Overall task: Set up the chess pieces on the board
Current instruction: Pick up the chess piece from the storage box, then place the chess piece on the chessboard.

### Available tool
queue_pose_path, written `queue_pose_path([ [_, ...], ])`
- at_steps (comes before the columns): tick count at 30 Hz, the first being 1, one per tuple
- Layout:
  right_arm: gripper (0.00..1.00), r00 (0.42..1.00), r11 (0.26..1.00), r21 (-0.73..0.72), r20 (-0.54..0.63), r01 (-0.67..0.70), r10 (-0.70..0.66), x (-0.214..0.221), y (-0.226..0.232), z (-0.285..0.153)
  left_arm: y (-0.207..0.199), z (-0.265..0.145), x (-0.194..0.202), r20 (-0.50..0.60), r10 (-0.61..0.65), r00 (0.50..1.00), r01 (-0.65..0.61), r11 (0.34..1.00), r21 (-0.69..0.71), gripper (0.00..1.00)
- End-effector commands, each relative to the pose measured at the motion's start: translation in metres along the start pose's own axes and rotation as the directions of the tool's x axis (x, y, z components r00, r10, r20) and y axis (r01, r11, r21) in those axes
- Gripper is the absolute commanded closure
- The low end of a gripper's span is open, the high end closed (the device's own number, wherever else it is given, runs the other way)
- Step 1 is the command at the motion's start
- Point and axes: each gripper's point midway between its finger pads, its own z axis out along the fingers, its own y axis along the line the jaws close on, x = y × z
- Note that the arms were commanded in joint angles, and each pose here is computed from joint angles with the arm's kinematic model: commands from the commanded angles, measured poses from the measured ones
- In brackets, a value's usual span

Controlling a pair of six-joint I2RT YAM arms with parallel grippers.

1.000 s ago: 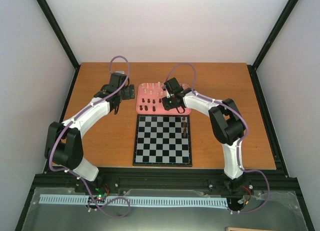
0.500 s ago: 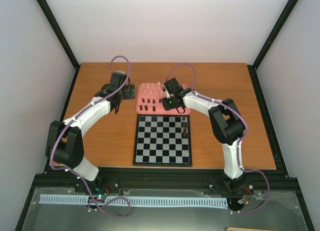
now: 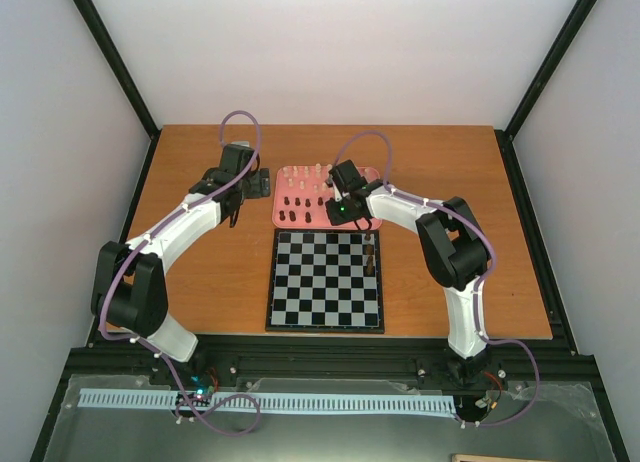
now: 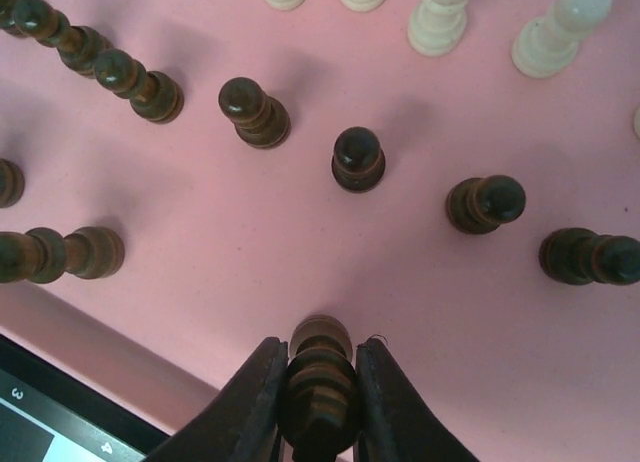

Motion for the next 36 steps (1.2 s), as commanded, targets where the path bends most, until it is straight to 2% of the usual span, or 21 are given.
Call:
queue_pose_path([
  [1,0.84,0.999,1.000,-0.017,0.039,0.005,-0.004,-0.012,0.004,-0.015,-0.001,-0.004,-0.017,0.034,-0.009,0.999,0.009,1.000,-0.001,0.00],
  [7,0.92,0.997,1.000,-0.030,0.076,0.008,-0.006,-0.021,0.008,-0.028,0.001,-0.006,-0.018,0.037,-0.009,0.999,0.010,1.000,-0.006,0.00],
  [13,0.93,0.983,0.999,-0.039,0.185,0.019,-0.012,-0.042,0.015,-0.069,0.001,-0.006,-0.017,0.038,-0.011,0.999,0.011,1.000,-0.004,0.00],
  [18,0.93,0.975,1.000,-0.011,0.221,0.007,-0.005,-0.038,0.017,-0.101,-0.002,-0.005,-0.017,0.036,-0.010,0.999,0.009,1.000,0.005,0.00],
  [27,0.93,0.975,0.994,0.103,0.222,-0.034,0.010,0.027,0.016,-0.153,0.001,-0.009,-0.017,0.040,-0.013,0.999,0.013,1.000,-0.001,0.00],
  [31,0.92,0.972,0.994,0.091,0.231,-0.068,0.045,0.056,0.009,-0.181,0.001,-0.012,-0.018,0.048,-0.016,0.999,0.016,1.000,0.004,0.00],
  [36,0.92,0.984,0.989,0.116,0.163,-0.087,0.068,0.097,-0.002,-0.182,0.000,-0.012,-0.019,0.048,-0.017,0.999,0.016,1.000,0.008,0.00],
])
